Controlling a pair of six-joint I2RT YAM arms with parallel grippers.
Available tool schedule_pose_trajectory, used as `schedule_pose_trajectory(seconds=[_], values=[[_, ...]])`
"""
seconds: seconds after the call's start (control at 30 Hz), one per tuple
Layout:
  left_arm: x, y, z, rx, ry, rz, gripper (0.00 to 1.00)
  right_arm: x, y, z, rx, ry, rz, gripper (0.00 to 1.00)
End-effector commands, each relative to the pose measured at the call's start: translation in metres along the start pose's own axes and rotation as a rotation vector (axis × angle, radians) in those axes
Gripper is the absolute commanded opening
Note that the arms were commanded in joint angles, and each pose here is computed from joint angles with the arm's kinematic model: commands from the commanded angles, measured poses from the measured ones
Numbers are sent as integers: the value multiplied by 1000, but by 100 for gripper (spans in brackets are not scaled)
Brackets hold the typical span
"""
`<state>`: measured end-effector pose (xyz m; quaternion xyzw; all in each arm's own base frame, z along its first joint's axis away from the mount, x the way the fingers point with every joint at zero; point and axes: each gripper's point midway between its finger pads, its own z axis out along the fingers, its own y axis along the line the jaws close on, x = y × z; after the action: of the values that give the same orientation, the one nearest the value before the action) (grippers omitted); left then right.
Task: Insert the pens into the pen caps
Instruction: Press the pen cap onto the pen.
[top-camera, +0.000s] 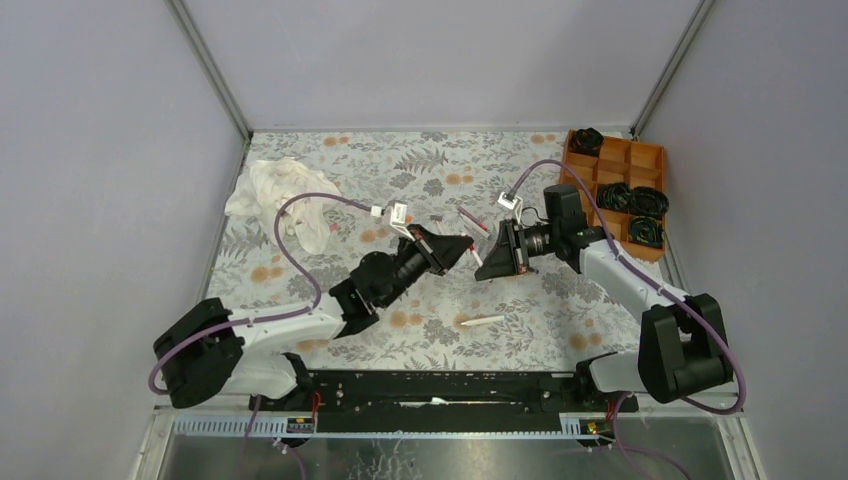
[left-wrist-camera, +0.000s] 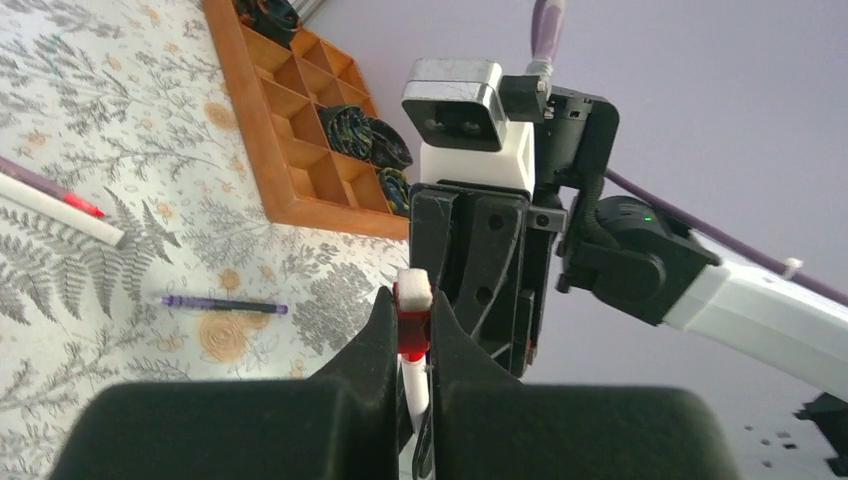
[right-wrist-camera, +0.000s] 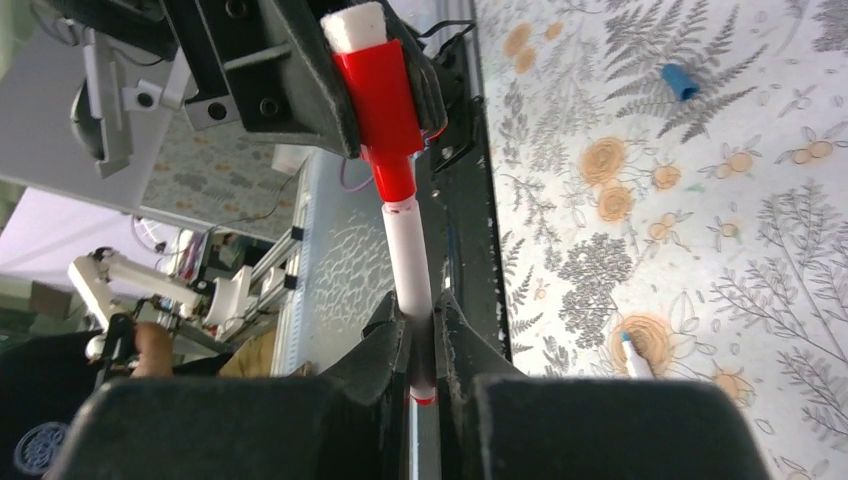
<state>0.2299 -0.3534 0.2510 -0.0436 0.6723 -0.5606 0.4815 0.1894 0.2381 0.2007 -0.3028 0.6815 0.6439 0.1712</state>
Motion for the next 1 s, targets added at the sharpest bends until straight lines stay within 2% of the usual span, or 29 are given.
schedule_pose_trajectory(seconds=[0.0,0.07,0.2,0.27,0.43,0.57,0.63,0.77,0.87,0.97], values=[[126,-41,-50,270,615,24,0,-76,-29,-18,329,-107,-266,0],[135,-45,-59,294,668,76,0,-85,-32,-26,396,-86,-322,0],[160,-38,-83,273,792,130,0,-104,-22,-30,406,-108,-365,0],[170,-35,-96,270,839,128,0,-113,-22,-37,412,-132,-349,0],[185,-36,-113,292,869,89,0,-118,-20,-42,368,-195,-305,0],[206,-45,-121,339,937,60,0,-124,-7,-41,381,-206,-414,0],[209,-49,-120,356,942,43,0,-117,-12,-35,451,-147,-462,0],[207,-53,-112,351,925,19,0,-104,-2,-22,353,-94,-483,0],[195,-50,-105,348,910,-72,0,-83,4,-7,341,9,-586,0],[186,-47,-108,341,919,-122,0,-84,4,-11,392,4,-640,0]])
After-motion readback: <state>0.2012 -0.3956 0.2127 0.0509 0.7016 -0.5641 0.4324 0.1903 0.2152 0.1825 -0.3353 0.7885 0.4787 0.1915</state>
